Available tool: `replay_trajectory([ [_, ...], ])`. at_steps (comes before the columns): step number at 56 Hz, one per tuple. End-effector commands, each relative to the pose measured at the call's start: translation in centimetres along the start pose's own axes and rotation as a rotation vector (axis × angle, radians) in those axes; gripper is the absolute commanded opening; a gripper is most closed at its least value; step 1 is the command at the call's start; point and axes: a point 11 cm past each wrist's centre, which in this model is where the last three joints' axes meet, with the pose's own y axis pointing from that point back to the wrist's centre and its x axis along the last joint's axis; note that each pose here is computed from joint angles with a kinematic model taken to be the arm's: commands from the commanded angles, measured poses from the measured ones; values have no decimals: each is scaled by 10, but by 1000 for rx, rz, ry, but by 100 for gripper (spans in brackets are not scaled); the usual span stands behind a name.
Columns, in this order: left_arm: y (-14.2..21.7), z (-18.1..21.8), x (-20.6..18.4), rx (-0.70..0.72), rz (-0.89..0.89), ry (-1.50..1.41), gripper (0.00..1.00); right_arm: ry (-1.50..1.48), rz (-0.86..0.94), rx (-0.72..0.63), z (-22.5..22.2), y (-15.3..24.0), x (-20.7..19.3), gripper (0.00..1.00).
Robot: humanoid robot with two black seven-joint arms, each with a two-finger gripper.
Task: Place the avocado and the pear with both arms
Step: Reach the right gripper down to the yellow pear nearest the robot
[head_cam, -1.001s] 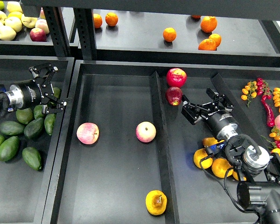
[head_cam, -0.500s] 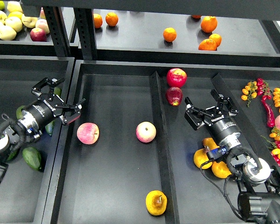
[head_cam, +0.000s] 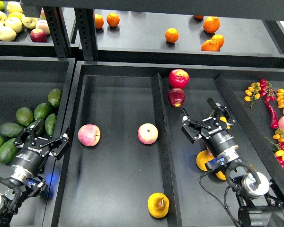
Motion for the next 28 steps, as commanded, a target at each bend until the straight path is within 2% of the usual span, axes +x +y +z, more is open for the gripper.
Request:
replay_trajectory([
  [1,-5,-3,-6,15,-17,-7,99,184,54,-182,-10,-4,-14,100],
  [16,-11,-5,-22,27,-65,-28,99,409,122,-467,7,6,-23,100],
  [28,-12,-5,-27,27,-78,-31,99,614,297,-699,19,44,15,100],
])
